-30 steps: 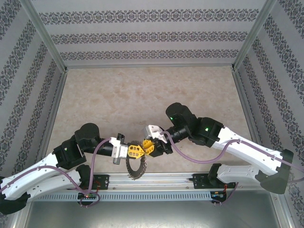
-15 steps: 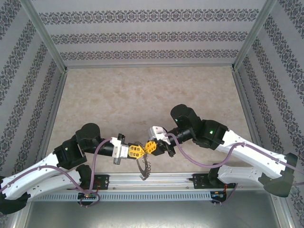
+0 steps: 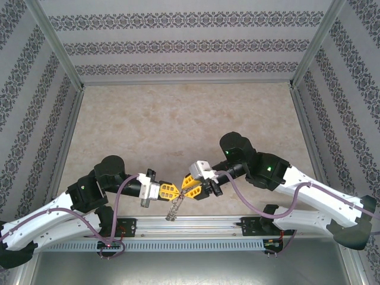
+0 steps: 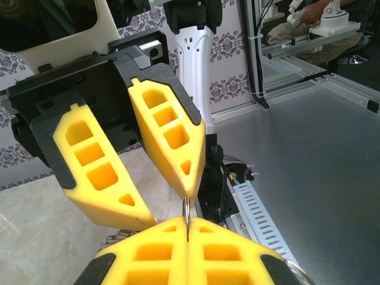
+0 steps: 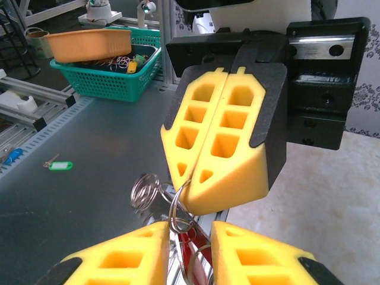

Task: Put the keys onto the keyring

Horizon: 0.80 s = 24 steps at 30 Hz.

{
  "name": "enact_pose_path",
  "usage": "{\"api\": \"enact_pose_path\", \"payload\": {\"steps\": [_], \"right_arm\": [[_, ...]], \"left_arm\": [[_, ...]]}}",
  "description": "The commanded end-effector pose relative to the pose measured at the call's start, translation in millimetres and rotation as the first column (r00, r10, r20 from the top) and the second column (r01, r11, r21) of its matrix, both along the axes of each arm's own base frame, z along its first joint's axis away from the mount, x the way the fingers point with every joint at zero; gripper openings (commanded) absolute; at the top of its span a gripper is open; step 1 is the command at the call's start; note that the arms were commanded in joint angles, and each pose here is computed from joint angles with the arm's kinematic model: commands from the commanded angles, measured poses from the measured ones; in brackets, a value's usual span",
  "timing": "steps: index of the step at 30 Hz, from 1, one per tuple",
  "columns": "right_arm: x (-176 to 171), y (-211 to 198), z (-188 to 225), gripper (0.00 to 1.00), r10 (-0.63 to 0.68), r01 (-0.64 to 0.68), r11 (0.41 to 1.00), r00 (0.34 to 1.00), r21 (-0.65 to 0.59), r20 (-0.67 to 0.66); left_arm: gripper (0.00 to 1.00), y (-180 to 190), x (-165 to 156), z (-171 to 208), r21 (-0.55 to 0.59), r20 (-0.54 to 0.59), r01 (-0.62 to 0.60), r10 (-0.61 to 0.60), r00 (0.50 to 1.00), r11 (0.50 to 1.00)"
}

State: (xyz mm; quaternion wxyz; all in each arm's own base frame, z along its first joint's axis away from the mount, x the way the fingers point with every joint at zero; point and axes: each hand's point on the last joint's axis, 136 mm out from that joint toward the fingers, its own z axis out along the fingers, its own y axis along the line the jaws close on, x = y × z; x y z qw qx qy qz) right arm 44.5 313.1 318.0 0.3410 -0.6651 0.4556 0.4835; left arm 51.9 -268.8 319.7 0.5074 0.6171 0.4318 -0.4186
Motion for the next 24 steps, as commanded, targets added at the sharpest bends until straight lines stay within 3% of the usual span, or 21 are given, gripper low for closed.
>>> {"api": "enact_pose_path", "payload": {"steps": [1,12,24], "right_arm": [[-0.2,1.1,2.2,0.24,0.021,-0.022,1.000,1.000,0.022,0.004],[2.1,4.0,5.0,0.20,0.013,-0.013,0.999,1.000,0.031,0.002],[5.3,-0.9,-13.6,0.28,-0.051,0.051,0.999,0.998,0.005,-0.038]], "left_arm": [[0.00,3.4,-8.5,15.6,-0.060,0.019,0.032,-0.031,0.999,0.998],[0.00,3.3,-0.4,15.6,-0.067,0.023,-0.017,0.019,1.000,0.998],[0.00,8.5,6.9,18.5,-0.100,0.047,-0.078,0.083,0.995,0.992]]}}
